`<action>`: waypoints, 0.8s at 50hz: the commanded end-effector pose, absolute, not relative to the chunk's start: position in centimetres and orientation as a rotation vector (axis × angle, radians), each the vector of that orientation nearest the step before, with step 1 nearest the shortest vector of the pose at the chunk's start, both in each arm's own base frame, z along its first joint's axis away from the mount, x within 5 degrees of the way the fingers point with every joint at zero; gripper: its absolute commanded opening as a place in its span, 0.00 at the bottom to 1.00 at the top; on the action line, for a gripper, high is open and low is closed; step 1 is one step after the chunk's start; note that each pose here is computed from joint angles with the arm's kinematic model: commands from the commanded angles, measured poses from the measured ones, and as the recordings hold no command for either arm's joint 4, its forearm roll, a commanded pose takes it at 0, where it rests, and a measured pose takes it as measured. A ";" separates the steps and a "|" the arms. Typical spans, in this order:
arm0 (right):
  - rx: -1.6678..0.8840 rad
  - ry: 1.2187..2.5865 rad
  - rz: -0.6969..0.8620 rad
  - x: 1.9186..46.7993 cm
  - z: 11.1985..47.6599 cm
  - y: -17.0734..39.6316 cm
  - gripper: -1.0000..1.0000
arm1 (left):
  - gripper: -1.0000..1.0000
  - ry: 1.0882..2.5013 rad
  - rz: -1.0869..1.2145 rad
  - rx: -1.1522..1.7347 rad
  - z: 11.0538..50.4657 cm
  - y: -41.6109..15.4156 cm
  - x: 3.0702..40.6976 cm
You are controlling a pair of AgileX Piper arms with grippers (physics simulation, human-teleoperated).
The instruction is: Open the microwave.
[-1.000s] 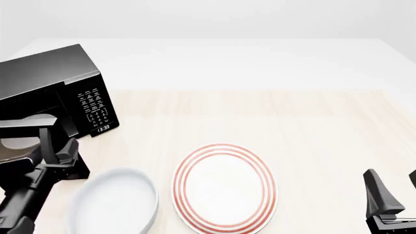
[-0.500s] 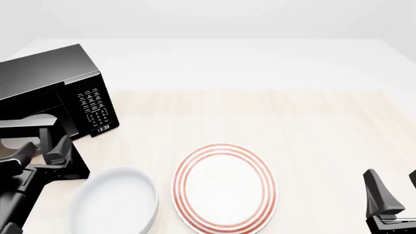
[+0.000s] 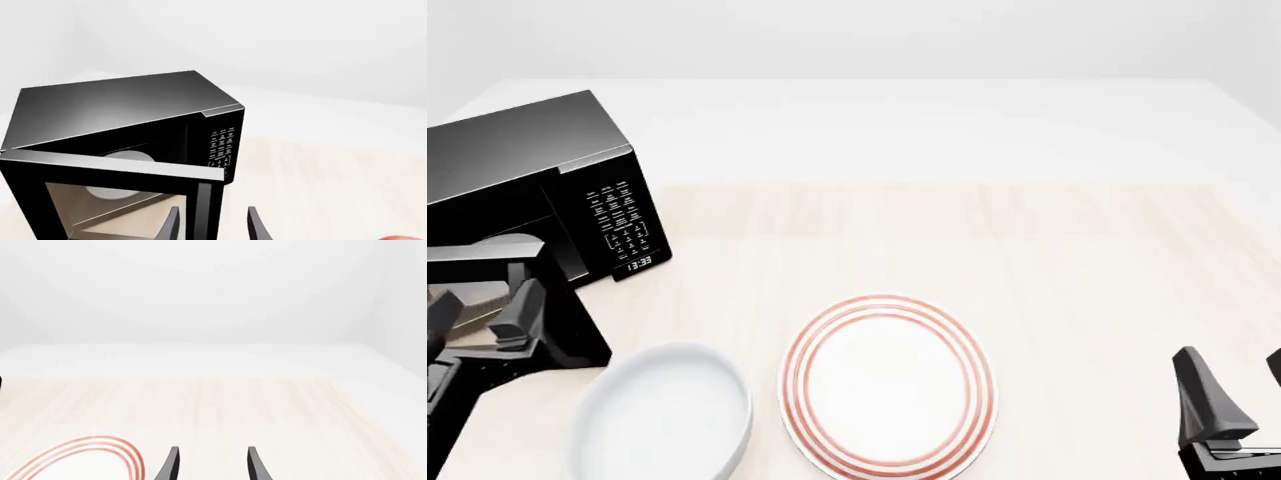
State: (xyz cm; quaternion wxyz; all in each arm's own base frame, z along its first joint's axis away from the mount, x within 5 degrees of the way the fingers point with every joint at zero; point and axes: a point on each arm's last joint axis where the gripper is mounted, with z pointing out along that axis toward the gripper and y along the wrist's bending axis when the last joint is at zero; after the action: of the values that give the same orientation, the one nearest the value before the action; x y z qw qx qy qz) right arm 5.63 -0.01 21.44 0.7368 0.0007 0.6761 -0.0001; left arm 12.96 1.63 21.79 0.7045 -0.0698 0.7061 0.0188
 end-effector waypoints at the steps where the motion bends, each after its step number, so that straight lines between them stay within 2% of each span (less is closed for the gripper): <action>1: 0.001 1.485 0.000 5.6 21.4 0.0 1.00 | 1.00 1.543 0.066 -0.131 23.6 1.4 11.2; 21: 0.001 1.485 -0.001 5.6 21.4 0.0 1.00 | 1.00 1.474 0.076 -0.099 29.4 1.1 9.3; 26: 0.002 1.485 0.000 5.6 21.4 0.0 1.00 | 1.00 1.443 0.095 -0.095 30.3 1.1 8.9; 27: 0.001 1.485 0.000 5.6 21.4 0.0 1.00 | 1.00 1.429 0.088 -0.108 29.2 1.1 8.5; 28: 0.002 1.485 0.000 5.6 21.4 0.0 1.00 | 1.00 1.425 0.089 -0.104 31.0 1.1 8.3; 34: 0.001 1.485 0.000 5.6 21.4 0.0 1.00 | 1.00 1.424 0.092 -0.099 30.1 1.1 8.7; 40: 0.002 1.485 0.000 5.6 21.4 0.0 1.00 | 1.00 1.418 0.104 -0.099 31.3 1.2 9.2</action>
State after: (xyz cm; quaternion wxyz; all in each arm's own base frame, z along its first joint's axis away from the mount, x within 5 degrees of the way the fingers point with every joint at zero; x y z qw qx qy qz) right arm 5.63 -0.01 21.44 0.7368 0.0007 0.6761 -0.0001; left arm 9.14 1.16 30.10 0.7504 -0.0468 0.6580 0.0417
